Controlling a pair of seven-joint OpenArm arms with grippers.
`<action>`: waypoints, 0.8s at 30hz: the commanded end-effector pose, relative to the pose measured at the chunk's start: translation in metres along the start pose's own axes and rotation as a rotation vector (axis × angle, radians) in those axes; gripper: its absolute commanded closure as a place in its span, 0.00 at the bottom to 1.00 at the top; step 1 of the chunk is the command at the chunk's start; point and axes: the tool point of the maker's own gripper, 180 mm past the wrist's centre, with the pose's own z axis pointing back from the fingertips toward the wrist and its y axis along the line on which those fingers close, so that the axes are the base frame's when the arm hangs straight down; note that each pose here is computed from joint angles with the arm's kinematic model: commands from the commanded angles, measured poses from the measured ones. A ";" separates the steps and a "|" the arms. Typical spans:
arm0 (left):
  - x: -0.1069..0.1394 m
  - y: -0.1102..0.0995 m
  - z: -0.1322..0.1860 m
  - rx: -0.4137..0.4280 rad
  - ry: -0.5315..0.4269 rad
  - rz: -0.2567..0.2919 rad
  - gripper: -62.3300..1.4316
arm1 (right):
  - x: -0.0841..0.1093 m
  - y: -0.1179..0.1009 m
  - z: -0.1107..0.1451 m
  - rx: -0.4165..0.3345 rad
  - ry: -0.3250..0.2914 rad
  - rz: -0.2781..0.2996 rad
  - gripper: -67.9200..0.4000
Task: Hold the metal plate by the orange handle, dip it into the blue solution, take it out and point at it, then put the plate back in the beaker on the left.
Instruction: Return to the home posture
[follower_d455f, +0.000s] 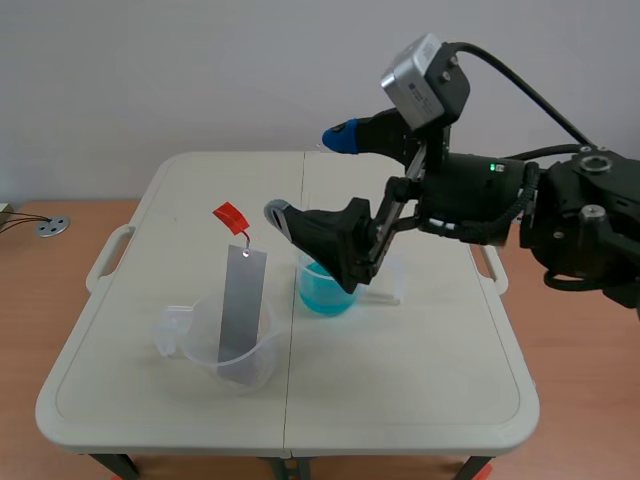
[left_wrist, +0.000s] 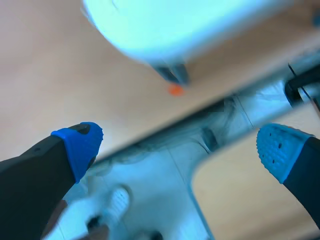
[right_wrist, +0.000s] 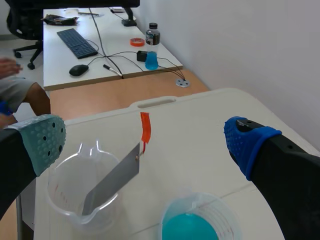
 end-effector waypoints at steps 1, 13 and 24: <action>0.020 0.006 0.001 0.017 -0.059 0.002 0.00 | 0.011 -0.006 0.007 -0.023 -0.028 0.012 0.02; 0.155 0.025 0.022 0.074 -0.479 -0.028 0.00 | -0.005 -0.008 0.063 -0.183 0.025 -0.048 0.02; 0.203 0.002 0.044 0.059 -0.652 0.073 0.00 | -0.012 0.017 0.092 -0.234 0.059 -0.094 0.02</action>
